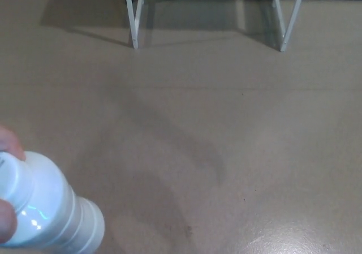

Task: The robot picks up a bottle from a person using its left hand and walk towards the table in frontand put the bottle on the table.

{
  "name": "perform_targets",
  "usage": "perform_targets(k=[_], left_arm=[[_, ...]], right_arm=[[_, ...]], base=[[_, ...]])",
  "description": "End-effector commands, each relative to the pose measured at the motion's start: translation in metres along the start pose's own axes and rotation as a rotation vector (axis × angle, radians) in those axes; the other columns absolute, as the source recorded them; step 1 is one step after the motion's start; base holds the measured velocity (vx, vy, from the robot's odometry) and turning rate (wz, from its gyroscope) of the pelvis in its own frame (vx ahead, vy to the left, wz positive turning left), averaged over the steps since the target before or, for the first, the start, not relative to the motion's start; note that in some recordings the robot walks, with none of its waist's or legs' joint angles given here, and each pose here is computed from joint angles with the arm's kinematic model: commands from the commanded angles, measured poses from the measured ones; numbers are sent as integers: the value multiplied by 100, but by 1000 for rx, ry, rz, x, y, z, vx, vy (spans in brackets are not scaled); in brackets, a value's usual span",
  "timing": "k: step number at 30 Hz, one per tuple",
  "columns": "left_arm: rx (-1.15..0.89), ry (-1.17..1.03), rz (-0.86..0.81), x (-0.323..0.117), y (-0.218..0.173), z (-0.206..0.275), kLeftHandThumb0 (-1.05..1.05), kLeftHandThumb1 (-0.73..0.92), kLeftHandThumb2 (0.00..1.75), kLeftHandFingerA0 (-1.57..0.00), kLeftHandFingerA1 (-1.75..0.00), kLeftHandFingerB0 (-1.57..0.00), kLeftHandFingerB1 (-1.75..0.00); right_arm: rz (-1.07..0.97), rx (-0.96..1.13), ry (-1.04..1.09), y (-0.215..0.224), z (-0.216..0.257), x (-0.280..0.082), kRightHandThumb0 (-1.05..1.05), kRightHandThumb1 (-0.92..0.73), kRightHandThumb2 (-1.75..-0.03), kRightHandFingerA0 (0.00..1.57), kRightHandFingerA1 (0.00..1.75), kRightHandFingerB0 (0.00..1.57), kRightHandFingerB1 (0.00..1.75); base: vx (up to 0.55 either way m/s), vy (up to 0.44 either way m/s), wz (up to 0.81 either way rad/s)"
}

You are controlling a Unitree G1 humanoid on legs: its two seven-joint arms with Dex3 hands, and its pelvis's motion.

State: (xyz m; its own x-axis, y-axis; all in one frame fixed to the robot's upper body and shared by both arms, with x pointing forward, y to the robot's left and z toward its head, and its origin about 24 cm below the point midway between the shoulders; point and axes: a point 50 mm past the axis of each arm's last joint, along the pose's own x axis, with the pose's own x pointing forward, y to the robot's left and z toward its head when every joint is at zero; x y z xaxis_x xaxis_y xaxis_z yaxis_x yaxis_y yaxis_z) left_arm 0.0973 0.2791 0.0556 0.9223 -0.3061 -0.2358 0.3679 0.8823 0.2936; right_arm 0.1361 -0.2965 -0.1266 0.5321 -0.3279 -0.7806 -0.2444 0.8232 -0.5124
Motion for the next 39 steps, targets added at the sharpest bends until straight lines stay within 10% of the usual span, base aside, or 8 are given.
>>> perform_targets(k=[1, 17, 23, 24, 29, 30, 35, 39], left_arm=[[-111, -395, -399, -22, -15, 89, -72, 41, 76, 0, -13, 0, 0], [-342, -442, -397, 17, -57, 128, -74, 44, 81, -13, -51, 0, -11], [-423, -438, -318, 36, -77, 131, -58, 53, 85, -52, -65, 0, -20], [-445, -431, -313, 40, -79, 130, -55, 66, 59, -60, -57, -2, -24], [-562, -366, -249, 55, -91, 125, -37, 53, 96, -74, -75, -2, -44], [-565, -363, -218, 57, -92, 124, -34, 81, 65, -89, -79, -28, -31], [-628, -383, -171, 70, -100, 122, -12, 92, 73, -103, -142, -89, -55], [-622, -366, -149, 71, -104, 121, -10, 92, 75, -96, -150, -94, -88]], right_arm=[[-18, -44, 41, -5, -15, -4, -28, -77, -63, 64, 49, 48, 40], [-15, -35, 40, -6, -14, -3, -27, -78, -63, 60, 46, 48, 40], [-14, -28, 31, -6, -14, -3, -25, -78, -63, 60, 46, 48, 40], [-14, -33, 28, -6, -14, -3, -26, -78, -63, 59, 45, 48, 40], [-10, -32, 19, -7, -12, -3, -27, -78, -63, 62, 48, 48, 41], [-12, -17, 22, -8, -10, -2, -28, -78, -63, 62, 47, 49, 40], [-23, -24, 12, -11, -4, 0, -26, -78, -63, 61, 47, 49, 40], [-26, -26, 10, -12, -4, 0, -29, -79, -63, 62, 46, 49, 41]], base=[[0, 0, 0], [0, 0, 0], [0, 0, 0], [0, 0, 0], [0, 0, 0], [0, 0, 0], [0, 0, 0], [0, 0, 0]])
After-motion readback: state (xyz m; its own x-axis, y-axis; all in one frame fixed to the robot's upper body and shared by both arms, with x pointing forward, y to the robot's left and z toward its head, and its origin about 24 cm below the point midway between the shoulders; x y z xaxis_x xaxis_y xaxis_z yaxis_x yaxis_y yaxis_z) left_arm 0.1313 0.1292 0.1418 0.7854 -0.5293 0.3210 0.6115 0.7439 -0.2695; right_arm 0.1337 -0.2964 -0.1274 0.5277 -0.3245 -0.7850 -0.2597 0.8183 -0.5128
